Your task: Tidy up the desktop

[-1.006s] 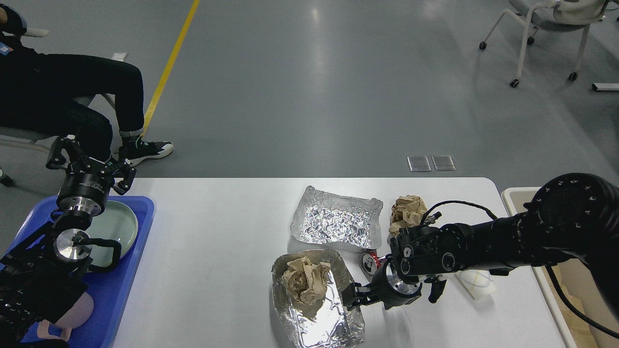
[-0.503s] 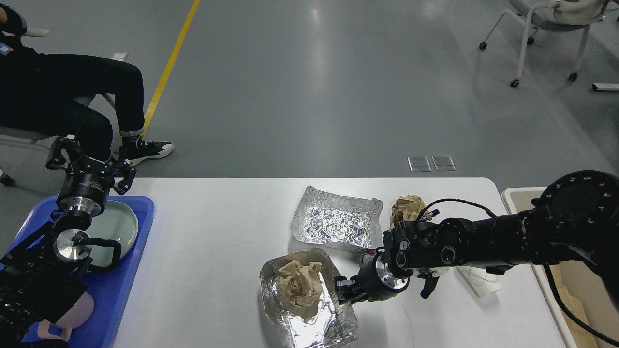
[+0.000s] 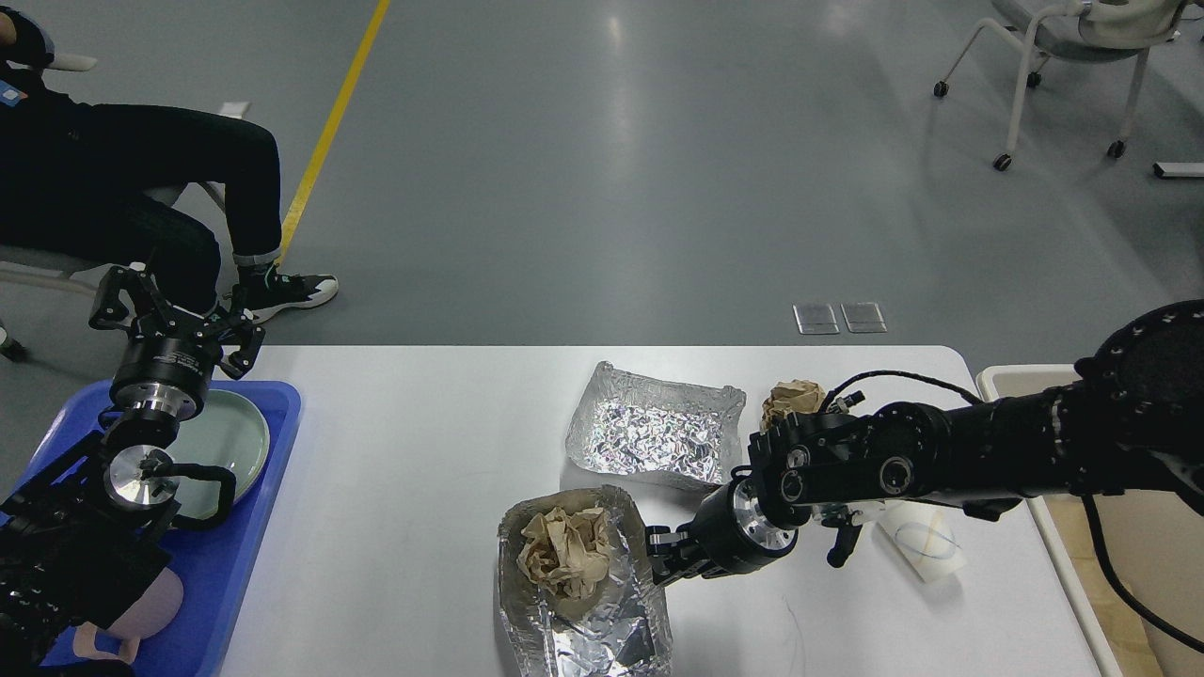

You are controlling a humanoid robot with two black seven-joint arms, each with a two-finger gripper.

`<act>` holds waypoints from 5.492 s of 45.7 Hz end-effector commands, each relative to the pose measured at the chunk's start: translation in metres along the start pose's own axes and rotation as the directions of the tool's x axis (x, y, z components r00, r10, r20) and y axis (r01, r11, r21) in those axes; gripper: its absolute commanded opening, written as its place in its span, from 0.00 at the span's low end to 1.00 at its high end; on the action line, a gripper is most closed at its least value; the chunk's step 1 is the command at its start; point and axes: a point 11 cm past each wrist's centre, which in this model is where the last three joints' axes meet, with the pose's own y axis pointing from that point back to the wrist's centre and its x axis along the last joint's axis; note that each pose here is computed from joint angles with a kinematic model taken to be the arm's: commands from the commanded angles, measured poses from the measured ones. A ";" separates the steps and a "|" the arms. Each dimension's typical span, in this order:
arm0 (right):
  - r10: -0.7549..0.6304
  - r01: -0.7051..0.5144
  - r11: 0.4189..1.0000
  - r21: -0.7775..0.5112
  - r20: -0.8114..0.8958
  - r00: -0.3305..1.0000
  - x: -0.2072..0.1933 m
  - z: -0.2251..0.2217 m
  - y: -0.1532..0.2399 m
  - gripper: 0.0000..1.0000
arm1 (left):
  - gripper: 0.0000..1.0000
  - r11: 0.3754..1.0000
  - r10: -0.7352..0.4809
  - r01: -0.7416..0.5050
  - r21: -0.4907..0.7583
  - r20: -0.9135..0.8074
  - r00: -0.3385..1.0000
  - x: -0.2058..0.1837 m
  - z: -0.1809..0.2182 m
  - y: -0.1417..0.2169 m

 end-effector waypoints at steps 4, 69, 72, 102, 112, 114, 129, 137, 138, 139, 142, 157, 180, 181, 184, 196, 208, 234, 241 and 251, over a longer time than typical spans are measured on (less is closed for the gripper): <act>0.011 -0.011 1.000 0.003 0.007 1.000 0.008 0.004 0.019 0.00 | 0.97 1.000 0.000 0.000 0.000 0.000 1.000 0.000 0.000 0.000; 0.484 -0.527 0.849 -0.038 0.454 0.748 0.139 0.179 0.294 0.00 | 0.97 1.000 0.000 0.000 0.000 0.000 1.000 0.000 0.000 0.000; 0.522 -0.551 0.829 -0.097 0.487 0.700 0.133 0.207 0.302 0.00 | 0.96 1.000 0.000 0.000 0.000 0.000 1.000 0.000 0.000 0.000; 0.810 -0.413 0.579 -0.703 0.438 0.389 -0.007 0.423 0.276 0.00 | 0.96 1.000 0.000 0.000 0.000 0.000 1.000 0.000 0.000 0.000; 0.887 -0.448 0.444 -0.776 0.312 0.339 -0.012 0.434 0.264 1.00 | 0.97 1.000 -0.001 0.001 0.002 -0.002 1.000 -0.001 -0.002 0.000; 0.879 -0.438 0.455 -0.775 0.316 0.356 -0.015 0.434 0.257 1.00 | 0.97 1.000 0.000 0.000 0.000 0.000 1.000 0.000 0.000 0.000; 0.809 -0.496 0.534 -0.684 0.244 0.535 0.046 0.374 0.233 1.00 | 0.96 1.000 0.000 0.000 0.002 0.000 1.000 0.000 0.000 0.000; 0.729 -0.526 0.614 -0.588 0.167 0.664 0.086 0.306 0.230 1.00 | 0.97 1.000 0.000 0.000 0.000 0.000 1.000 0.000 0.000 0.000; 0.718 -0.530 0.625 -0.573 0.156 0.678 0.091 0.296 0.231 1.00 | 0.97 1.000 0.000 0.000 0.002 0.000 1.000 0.000 0.000 0.000; 0.707 -0.532 0.637 -0.558 0.147 0.692 0.095 0.285 0.232 1.00 | 0.96 1.000 0.000 0.000 0.000 0.000 1.000 0.000 0.000 0.000; 0.676 -0.539 0.672 -0.508 0.125 0.726 0.105 0.253 0.236 1.00 | 0.97 1.000 0.000 0.000 0.000 0.000 1.000 0.000 0.000 0.000; 0.499 -0.465 0.836 -0.292 0.050 0.865 0.102 0.123 0.246 1.00 | 0.97 1.000 0.000 0.000 0.002 0.000 1.000 0.000 0.000 0.000; 0.121 -0.194 0.873 -0.447 -0.188 0.975 0.050 0.170 0.185 1.00 | 0.97 1.000 0.000 0.000 0.000 0.000 1.000 0.000 0.000 0.000; 0.104 -0.188 0.873 -0.450 -0.205 0.973 0.049 0.169 0.182 1.00 | 0.97 1.000 0.000 0.000 0.000 0.000 1.000 0.000 0.000 0.000; 0.057 -0.166 0.871 -0.463 -0.241 0.969 0.043 0.171 0.172 1.00 | 0.97 1.000 0.000 0.000 0.000 0.000 1.000 0.000 0.000 0.000; -0.047 -0.118 0.869 -0.480 -0.318 0.947 0.024 0.179 0.120 1.00 | 0.97 1.000 -0.001 0.001 0.002 -0.002 1.000 -0.001 -0.002 0.000; -0.012 -0.173 0.827 -0.534 -0.325 0.945 0.028 0.216 0.083 1.00 | 0.97 1.000 0.000 0.000 0.000 0.000 1.000 0.000 0.000 0.000; -0.045 -0.134 0.811 -0.569 -0.289 0.956 0.010 0.240 0.069 0.16 | 0.97 1.000 0.000 0.000 0.002 0.000 1.000 0.000 0.000 0.000; -0.040 -0.137 0.812 -0.568 -0.288 0.957 0.011 0.240 0.070 0.00 | 0.96 1.000 0.000 0.000 0.000 0.000 1.000 0.000 0.000 0.000; -0.003 -0.167 0.822 -0.544 -0.297 0.955 0.023 0.228 0.074 0.00 | 0.97 1.000 0.000 0.000 0.000 0.000 1.000 0.000 0.000 0.000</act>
